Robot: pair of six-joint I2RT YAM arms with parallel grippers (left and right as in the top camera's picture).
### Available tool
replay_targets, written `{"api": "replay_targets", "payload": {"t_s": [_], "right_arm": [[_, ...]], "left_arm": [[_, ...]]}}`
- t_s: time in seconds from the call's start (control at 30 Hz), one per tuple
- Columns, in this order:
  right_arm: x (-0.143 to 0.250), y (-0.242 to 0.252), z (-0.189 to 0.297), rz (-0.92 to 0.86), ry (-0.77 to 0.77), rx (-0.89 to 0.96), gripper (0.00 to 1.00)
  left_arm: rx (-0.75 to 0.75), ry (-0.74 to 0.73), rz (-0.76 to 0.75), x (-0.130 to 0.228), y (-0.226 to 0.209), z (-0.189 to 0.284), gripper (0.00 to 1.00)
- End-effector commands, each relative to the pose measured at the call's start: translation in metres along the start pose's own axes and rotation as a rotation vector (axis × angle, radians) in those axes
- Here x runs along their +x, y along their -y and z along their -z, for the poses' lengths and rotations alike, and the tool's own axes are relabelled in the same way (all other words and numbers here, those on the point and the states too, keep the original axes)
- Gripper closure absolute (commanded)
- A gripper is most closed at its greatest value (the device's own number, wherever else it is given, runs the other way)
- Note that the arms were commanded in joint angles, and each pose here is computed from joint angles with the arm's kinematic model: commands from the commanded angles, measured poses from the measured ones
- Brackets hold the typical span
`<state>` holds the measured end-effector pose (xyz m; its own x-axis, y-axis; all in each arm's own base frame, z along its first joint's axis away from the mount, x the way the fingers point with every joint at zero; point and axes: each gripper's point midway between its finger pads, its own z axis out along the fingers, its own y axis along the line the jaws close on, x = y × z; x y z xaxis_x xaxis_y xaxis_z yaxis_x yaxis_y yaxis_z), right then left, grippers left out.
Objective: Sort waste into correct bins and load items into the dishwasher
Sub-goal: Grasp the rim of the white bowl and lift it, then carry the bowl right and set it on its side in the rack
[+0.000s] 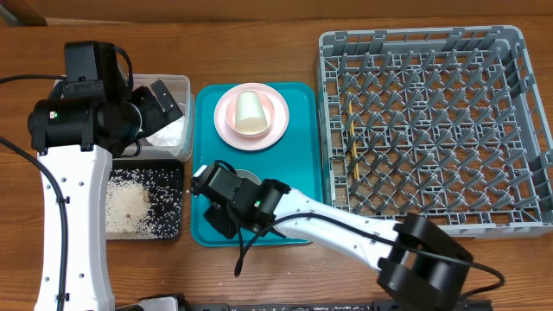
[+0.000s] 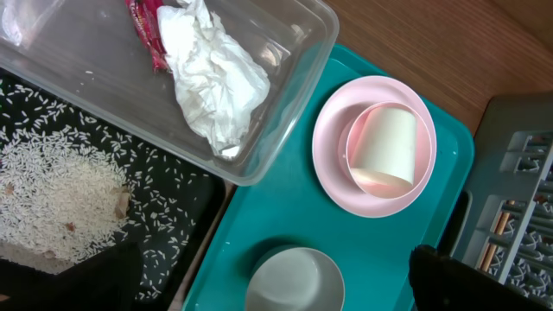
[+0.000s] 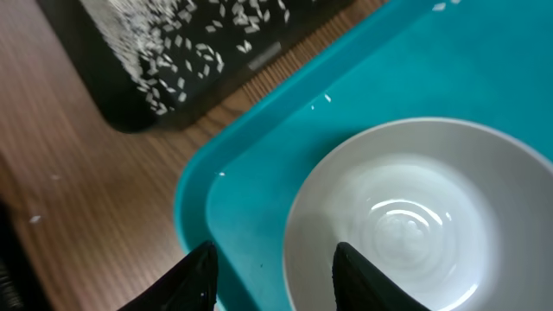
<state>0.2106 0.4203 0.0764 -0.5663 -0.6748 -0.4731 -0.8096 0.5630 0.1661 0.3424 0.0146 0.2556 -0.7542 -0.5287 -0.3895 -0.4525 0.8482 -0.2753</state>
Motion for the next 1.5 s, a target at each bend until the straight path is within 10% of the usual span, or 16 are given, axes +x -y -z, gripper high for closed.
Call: {"api": "replay_targets", "payload": {"t_s": [0.0, 0.43, 0.83, 1.13, 1.47], "right_arm": [[0.007, 0.006, -0.016, 0.008, -0.027, 0.021, 0.55], [0.024, 0.009, -0.029, 0.001, -0.091, 0.024, 0.91], [0.014, 0.005, 0.000, 0.000, -0.059, 0.024, 0.96], [-0.040, 0.034, 0.142, -0.203, 0.236, -0.015, 0.96], [-0.003, 0.126, 0.285, -0.607, 0.387, -0.446, 0.96]], "left_arm": [[0.018, 0.024, -0.025, -0.004, 0.005, 0.008, 0.00], [0.019, 0.024, -0.025, -0.004, 0.005, 0.008, 0.00], [0.019, 0.024, -0.025, -0.004, 0.005, 0.008, 0.00], [0.019, 0.024, -0.025, -0.004, 0.005, 0.008, 0.00], [0.019, 0.024, -0.025, -0.004, 0.005, 0.008, 0.00]]}}
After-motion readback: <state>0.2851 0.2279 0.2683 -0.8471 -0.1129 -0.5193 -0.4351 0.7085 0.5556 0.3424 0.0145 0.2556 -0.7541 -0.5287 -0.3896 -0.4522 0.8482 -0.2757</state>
